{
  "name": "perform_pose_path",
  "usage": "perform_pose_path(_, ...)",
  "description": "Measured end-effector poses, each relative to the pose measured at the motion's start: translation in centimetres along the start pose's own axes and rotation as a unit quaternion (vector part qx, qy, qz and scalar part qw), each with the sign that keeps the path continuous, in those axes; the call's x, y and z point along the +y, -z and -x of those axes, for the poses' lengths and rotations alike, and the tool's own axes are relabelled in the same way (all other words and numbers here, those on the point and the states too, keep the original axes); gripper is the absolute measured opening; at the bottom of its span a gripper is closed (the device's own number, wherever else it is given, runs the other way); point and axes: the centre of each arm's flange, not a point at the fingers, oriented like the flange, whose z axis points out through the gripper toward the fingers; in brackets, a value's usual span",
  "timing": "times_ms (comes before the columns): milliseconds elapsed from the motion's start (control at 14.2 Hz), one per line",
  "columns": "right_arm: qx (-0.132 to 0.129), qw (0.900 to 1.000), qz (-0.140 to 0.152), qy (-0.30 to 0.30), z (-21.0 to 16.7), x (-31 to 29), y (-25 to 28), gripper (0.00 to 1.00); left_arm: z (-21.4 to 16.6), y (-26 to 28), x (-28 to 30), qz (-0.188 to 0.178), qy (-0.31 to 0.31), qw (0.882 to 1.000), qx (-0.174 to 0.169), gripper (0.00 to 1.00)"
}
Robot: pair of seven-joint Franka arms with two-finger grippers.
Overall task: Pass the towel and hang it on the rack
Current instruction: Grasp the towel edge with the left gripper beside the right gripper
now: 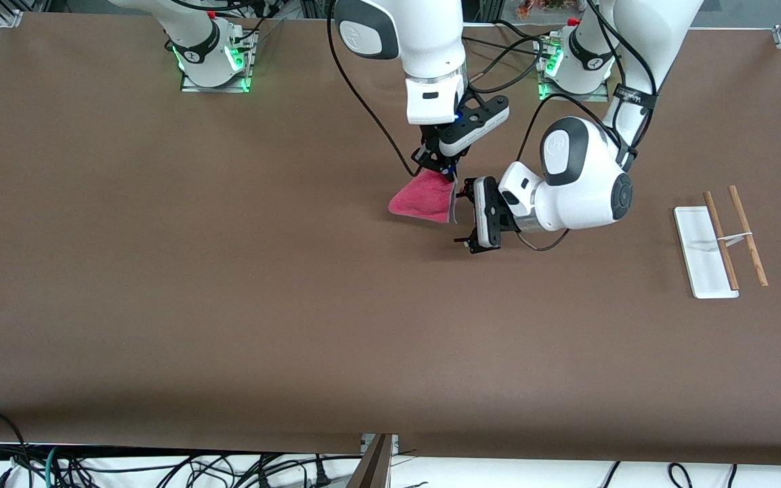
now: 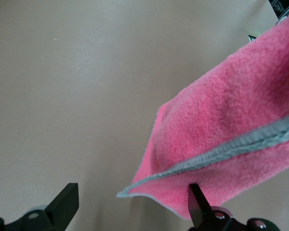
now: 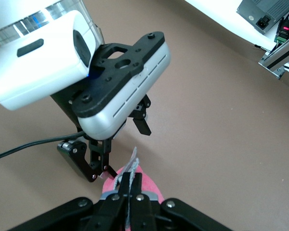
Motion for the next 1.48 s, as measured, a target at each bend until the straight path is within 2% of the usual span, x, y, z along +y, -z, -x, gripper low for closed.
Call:
perform_pose_path(283, 0.000, 1.000, 0.000, -0.001, 0.0, 0.1, 0.0, 0.02, 0.0, 0.0, 0.0, 0.000, -0.002, 1.000, 0.000, 0.96)
perform_pose_path(495, 0.001, 1.000, 0.000, -0.001, 0.0, 0.1, 0.0, 0.02, -0.2, -0.2, 0.2, 0.001, -0.006, 1.000, -0.001, 0.63)
perform_pose_path(636, 0.004, 1.000, 0.000, -0.002, -0.2, 0.3, 0.2, 0.02, -0.4, -0.4, 0.4, 0.003, -0.011, 1.000, -0.003, 0.59)
perform_pose_path(989, 0.014, 1.000, 0.000, -0.006, -0.7, 0.8, 0.6, 0.02, -0.4, -0.5, 0.4, 0.003, -0.016, 1.000, -0.005, 0.06)
perform_pose_path(1060, 0.015, 1.000, 0.000, -0.006, -0.7, 0.8, 0.6, 0.02, -0.4, -0.5, 0.4, 0.003, -0.017, 1.000, -0.007, 0.02)
perform_pose_path(1484, 0.017, 1.000, -0.001, -0.007, -0.8, 1.0, 0.6, 0.02, 1.2, 1.6, -0.4, 0.010, -0.023, 0.999, -0.030, 0.02)
